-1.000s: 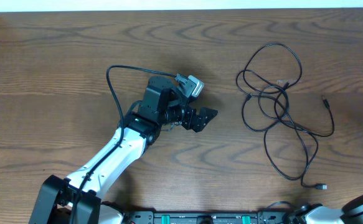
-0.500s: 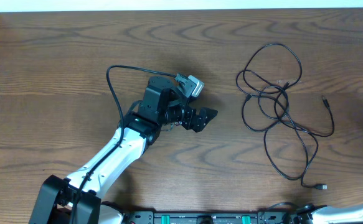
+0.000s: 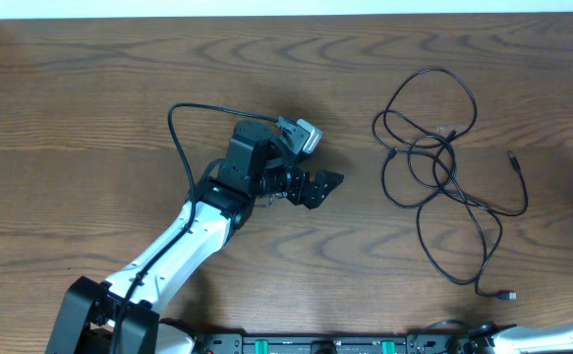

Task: Untangle cables

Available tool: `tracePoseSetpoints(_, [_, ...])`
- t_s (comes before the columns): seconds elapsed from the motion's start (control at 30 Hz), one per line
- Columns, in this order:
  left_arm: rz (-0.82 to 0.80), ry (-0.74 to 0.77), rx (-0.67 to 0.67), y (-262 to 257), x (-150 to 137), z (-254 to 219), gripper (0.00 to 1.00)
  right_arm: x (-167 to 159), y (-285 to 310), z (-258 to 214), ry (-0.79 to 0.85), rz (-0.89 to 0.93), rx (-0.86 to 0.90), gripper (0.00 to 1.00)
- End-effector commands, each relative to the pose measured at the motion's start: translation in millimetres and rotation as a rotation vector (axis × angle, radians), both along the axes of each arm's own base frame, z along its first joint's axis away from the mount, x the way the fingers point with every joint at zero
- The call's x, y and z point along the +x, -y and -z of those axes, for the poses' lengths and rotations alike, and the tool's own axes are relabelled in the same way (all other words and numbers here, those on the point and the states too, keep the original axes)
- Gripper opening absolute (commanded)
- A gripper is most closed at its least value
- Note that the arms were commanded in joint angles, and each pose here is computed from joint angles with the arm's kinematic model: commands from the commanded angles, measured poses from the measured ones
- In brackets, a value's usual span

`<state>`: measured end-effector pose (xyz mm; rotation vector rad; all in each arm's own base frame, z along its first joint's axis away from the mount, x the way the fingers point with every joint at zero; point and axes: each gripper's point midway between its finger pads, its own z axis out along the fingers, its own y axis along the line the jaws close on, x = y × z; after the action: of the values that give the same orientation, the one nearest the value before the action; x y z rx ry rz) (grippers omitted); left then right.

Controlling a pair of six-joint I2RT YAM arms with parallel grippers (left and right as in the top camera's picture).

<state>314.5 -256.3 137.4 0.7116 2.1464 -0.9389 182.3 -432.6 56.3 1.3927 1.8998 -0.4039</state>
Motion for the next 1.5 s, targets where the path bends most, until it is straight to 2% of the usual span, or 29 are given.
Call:
tracePoseSetpoints(0.0, [0.005, -0.007, -0.011, 1.8, 0.3, -2.6, 0.92, 22.4, -15.5, -1.7, 0.113, -0.105, 0.072, 0.99])
tracePoseSetpoints(0.2, [0.005, -0.007, -0.011, 1.8, 0.3, -2.6, 0.92, 34.7, -34.3, -13.7, 0.202, -0.148, 0.145, 0.99])
tracePoseSetpoints(0.63, [0.005, -0.007, -0.011, 1.8, 0.3, -2.6, 0.92, 32.4, -55.3, -167.8, 0.304, -0.196, -0.171, 0.99])
tracePoseSetpoints(0.8, [0.005, -0.007, -0.011, 1.8, 0.3, -2.6, 0.93, 41.0, -86.0, -201.2, 0.341, -0.257, -0.202, 0.99])
tracePoseSetpoints(0.9, [0.005, -0.007, -0.011, 1.8, 0.3, -2.6, 0.93, 57.2, -116.7, -204.1, 0.372, -0.356, -0.146, 0.99])
tracePoseSetpoints(1.07, [0.005, -0.007, -0.011, 1.8, 0.3, -2.6, 0.93, 90.4, -178.3, -184.7, 0.425, -0.554, 0.063, 0.99])
tracePoseSetpoints(1.47, [0.005, -0.006, -0.012, 1.8, 0.3, -2.7, 0.92, 133.7, -322.0, -124.8, 0.269, -0.852, 0.430, 0.99])
